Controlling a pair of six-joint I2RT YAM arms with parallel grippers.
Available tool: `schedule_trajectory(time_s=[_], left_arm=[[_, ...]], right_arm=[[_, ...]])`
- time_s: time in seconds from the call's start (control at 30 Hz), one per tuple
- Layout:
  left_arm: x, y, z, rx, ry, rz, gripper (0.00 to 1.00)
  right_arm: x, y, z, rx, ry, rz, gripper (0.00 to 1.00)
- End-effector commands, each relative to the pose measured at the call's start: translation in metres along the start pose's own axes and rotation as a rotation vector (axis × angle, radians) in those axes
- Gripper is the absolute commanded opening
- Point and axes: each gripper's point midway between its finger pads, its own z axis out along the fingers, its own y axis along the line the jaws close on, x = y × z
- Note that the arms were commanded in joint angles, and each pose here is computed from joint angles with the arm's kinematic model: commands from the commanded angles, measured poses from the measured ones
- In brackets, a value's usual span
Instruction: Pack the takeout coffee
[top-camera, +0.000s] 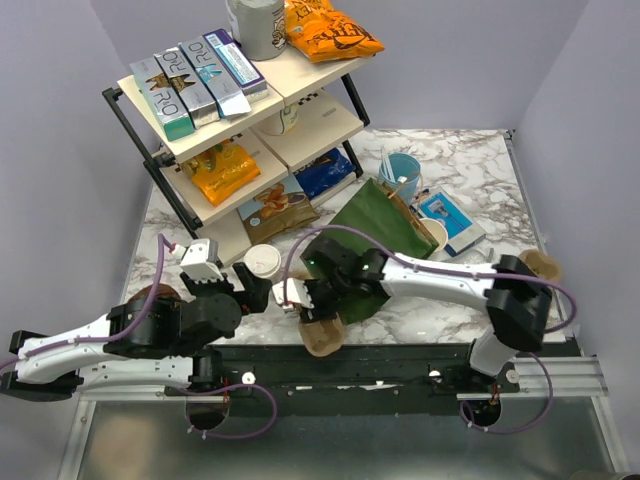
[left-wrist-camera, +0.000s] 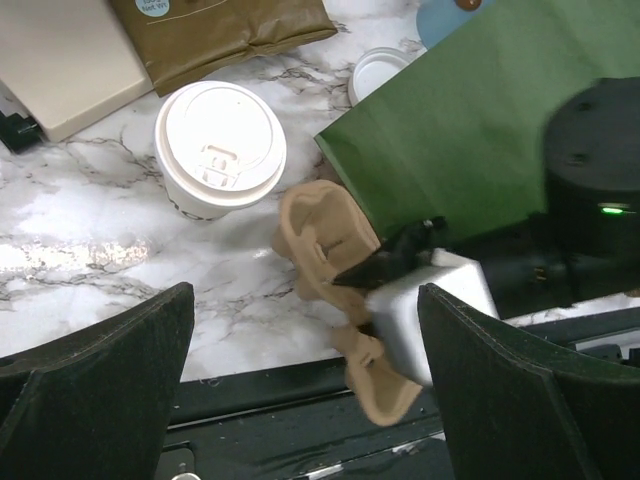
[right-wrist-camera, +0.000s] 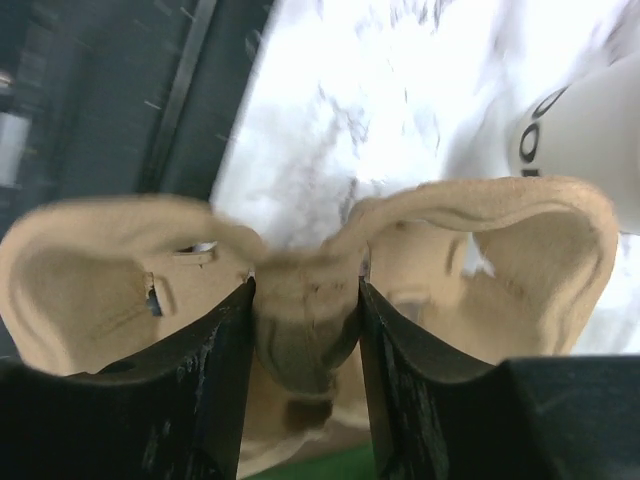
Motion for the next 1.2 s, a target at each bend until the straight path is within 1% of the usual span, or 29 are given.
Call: schedule_trajectory(time_s=[0.0,0.07,0.1,0.17,0.2,0.27,0.3,0.37,0.4,0.43,0.5,0.53,0.6,0.63,0.67,0.7,0.73,0.8,0.83,0.9,0.93,1.0,1.03,1.07,1.1,1.13,1.17], left_arm=[[-0.015,-0.006,-0.005,0.035,-0.041,-0.033,0.99],[-0.019,-0.010,-0.005,0.057,-0.056,-0.037,0.99],[-0.020,-0.012,-0.005,0.066,-0.062,-0.041,0.99],[-0.025,-0.018,-0.006,0.098,-0.080,-0.038,0.99],[-0.028,-0.021,-0.007,0.111,-0.084,-0.040,0.99],[-0.034,-0.026,-0.010,0.131,-0.092,-0.030,0.99],[-0.036,-0.028,-0.011,0.134,-0.094,-0.031,0.99],[-0.040,-0.032,-0.010,0.133,-0.106,-0.027,0.99],[-0.040,-0.035,-0.010,0.133,-0.110,-0.016,0.99],[-0.043,-0.041,-0.010,0.145,-0.117,-0.023,0.99],[-0.042,-0.052,-0.006,0.147,-0.115,0.012,0.99],[-0.046,-0.062,-0.007,0.162,-0.119,-0.004,0.99],[-0.041,-0.077,0.001,0.147,-0.110,0.033,0.99],[-0.047,-0.087,-0.001,0.155,-0.114,0.018,0.99],[-0.040,-0.097,0.008,0.130,-0.104,0.060,0.99],[-0.041,-0.101,0.012,0.109,-0.112,0.068,0.99],[-0.043,-0.107,0.016,0.094,-0.116,0.059,0.99],[-0.033,-0.119,0.034,0.055,-0.085,0.076,0.99],[-0.038,-0.126,0.045,0.058,-0.053,0.030,0.99],[-0.032,-0.137,0.068,0.070,0.009,0.037,0.99],[-0.038,-0.152,0.078,0.134,0.036,-0.007,0.99],[-0.035,-0.161,0.095,0.137,0.054,0.009,0.99],[-0.047,-0.173,0.096,0.152,0.035,0.002,0.99],[-0.041,-0.175,0.110,0.111,0.043,0.029,0.99],[-0.043,-0.179,0.114,0.101,0.045,0.053,0.99],[-0.054,-0.193,0.114,0.122,0.032,0.067,0.99],[-0.044,-0.204,0.127,0.137,0.064,0.101,0.99]], right_arm=[[-0.057,0.012,-0.040,0.026,-0.241,-0.027,0.51],[-0.061,0.020,-0.049,0.034,-0.280,-0.006,0.51],[-0.075,0.018,-0.065,0.076,-0.333,0.009,0.51],[-0.074,0.017,-0.075,0.135,-0.347,0.040,0.50],[-0.086,0.013,-0.093,0.189,-0.400,0.059,0.50],[-0.087,0.011,-0.107,0.258,-0.427,0.084,0.50],[-0.095,0.007,-0.116,0.292,-0.470,0.140,0.50],[-0.109,-0.006,-0.149,0.411,-0.521,0.183,0.50],[-0.112,-0.011,-0.161,0.454,-0.544,0.253,0.50],[-0.109,-0.027,-0.180,0.571,-0.545,0.320,0.49],[-0.110,-0.041,-0.206,0.687,-0.582,0.424,0.49],[-0.102,-0.053,-0.222,0.792,-0.576,0.474,0.49],[-0.097,-0.066,-0.251,0.890,-0.605,0.543,0.49],[-0.092,-0.071,-0.260,0.918,-0.607,0.574,0.49],[-0.087,-0.075,-0.268,0.932,-0.613,0.616,0.49],[-0.070,-0.086,-0.281,0.978,-0.620,0.698,0.49],[-0.065,-0.091,-0.289,0.999,-0.626,0.723,0.49],[-0.042,-0.102,-0.317,1.107,-0.636,0.797,0.49],[-0.036,-0.104,-0.331,1.159,-0.642,0.809,0.49],[-0.023,-0.108,-0.360,1.252,-0.671,0.845,0.49],[-0.024,-0.104,-0.376,1.284,-0.699,0.841,0.49],[-0.015,-0.102,-0.407,1.396,-0.712,0.861,0.49],[-0.013,-0.098,-0.421,1.444,-0.724,0.861,0.49],[-0.004,-0.095,-0.434,1.511,-0.715,0.877,0.50],[0.001,-0.093,-0.447,1.563,-0.714,0.882,0.50],[0.005,-0.091,-0.453,1.595,-0.706,0.884,0.50],[0.012,-0.088,-0.462,1.645,-0.695,0.894,0.50]])
